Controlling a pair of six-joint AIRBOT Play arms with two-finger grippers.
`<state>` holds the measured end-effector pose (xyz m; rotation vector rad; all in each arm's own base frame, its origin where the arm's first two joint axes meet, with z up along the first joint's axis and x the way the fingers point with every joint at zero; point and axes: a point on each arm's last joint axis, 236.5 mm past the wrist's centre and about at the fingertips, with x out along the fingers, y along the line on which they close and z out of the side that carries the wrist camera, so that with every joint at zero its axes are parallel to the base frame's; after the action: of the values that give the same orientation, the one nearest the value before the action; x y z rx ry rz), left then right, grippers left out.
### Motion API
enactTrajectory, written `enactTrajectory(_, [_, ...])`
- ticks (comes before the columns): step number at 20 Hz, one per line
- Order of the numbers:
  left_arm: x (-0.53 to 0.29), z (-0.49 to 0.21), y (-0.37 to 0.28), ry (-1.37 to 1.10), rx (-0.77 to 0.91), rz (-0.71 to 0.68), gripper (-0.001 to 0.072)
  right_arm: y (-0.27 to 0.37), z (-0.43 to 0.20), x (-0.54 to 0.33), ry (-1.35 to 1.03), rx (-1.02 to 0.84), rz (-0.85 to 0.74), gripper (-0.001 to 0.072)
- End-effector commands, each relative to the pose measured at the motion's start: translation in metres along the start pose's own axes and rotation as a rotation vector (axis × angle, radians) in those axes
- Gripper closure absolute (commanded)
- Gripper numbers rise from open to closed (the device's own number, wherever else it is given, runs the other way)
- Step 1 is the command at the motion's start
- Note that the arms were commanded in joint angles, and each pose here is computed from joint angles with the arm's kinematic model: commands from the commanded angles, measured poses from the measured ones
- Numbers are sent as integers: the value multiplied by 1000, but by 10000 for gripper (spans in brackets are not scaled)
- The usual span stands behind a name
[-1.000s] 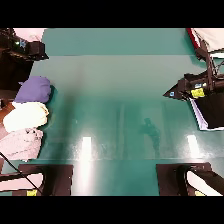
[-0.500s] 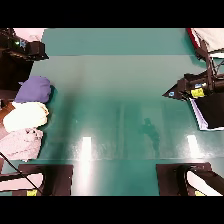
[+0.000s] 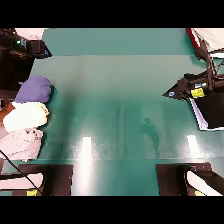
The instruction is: Fold the shirts.
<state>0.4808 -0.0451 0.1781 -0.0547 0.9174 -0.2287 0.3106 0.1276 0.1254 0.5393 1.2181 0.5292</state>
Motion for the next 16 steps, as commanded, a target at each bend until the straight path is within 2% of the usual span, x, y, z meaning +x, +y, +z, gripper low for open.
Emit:
enactTrajectory(1, [31,-29,74,120,-7,270,152,0,0,0,1,0,0,690])
enactTrajectory(3, [55,-63,117,211,-59,388,152,0,0,0,1,0,-1,690])
enactTrajectory(4, [67,-79,131,244,-99,402,152,0,0,0,1,0,-1,690])
enactTrajectory(7, [94,-117,161,306,-197,424,153,0,0,0,0,-1,-1,690])
enactTrajectory(12, [121,-140,170,341,-201,417,158,0,2,0,-7,0,-1,690])
enactTrajectory(13, [121,-138,170,334,-199,418,277,0,2,0,-7,0,-1,690])
enactTrajectory(14, [121,-136,170,332,-200,417,509,0,2,0,-8,0,-1,690])
enactTrajectory(15, [119,-135,170,331,-199,417,679,0,3,0,-12,0,-1,690])
enactTrajectory(16, [117,-131,169,328,-203,415,682,0,4,0,-16,-1,-1,690])
